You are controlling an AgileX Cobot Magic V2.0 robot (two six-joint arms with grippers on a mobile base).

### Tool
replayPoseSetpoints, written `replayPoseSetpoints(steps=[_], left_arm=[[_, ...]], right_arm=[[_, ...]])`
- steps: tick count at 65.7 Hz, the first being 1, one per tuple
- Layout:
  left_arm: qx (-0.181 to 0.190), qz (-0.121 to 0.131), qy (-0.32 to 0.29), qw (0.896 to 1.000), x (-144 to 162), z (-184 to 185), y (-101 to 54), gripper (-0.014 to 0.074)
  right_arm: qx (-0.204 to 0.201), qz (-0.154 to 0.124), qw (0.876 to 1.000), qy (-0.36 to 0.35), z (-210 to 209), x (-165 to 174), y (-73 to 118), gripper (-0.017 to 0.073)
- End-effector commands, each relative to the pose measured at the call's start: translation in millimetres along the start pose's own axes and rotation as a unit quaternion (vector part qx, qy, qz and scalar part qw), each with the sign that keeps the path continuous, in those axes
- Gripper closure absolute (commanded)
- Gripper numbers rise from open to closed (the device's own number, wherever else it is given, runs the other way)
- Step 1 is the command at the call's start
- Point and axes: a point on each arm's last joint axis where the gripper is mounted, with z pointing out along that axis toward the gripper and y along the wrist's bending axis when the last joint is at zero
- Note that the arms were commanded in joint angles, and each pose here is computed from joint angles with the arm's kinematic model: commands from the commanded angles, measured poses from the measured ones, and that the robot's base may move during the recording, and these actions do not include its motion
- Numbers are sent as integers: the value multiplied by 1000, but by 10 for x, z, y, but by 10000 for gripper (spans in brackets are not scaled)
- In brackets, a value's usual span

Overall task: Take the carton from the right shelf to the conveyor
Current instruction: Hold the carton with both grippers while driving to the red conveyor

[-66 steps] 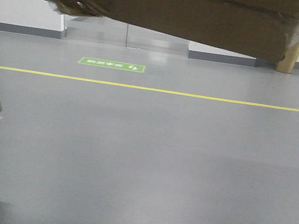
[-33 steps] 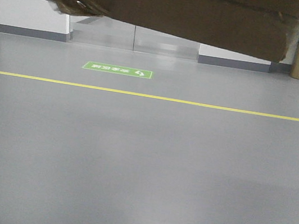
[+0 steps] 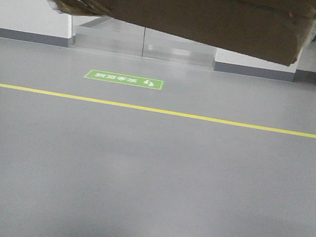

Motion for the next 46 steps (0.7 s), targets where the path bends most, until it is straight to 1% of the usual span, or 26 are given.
replayPoseSetpoints(steps=[1, 18, 32, 40, 46], left_arm=[[50, -8, -45, 998, -78, -82, -119, 599], [50, -8, -45, 998, -78, -82, -119, 599], [50, -8, -45, 998, -78, -82, -119, 599], [50, -7, -45, 998, -79, -82, -118, 599], [47, -7, -46, 998, -80, -81, -109, 599]], right_arm=[[-60, 0, 998, -33, -48, -52, 128, 628], [-60, 0, 998, -33, -48, -53, 128, 628], [-68, 3, 995, -79, -59, -135, 141, 628], [-74, 5, 991, -115, -74, -200, 151, 628], [-76, 6, 989, -129, -81, -226, 154, 628]])
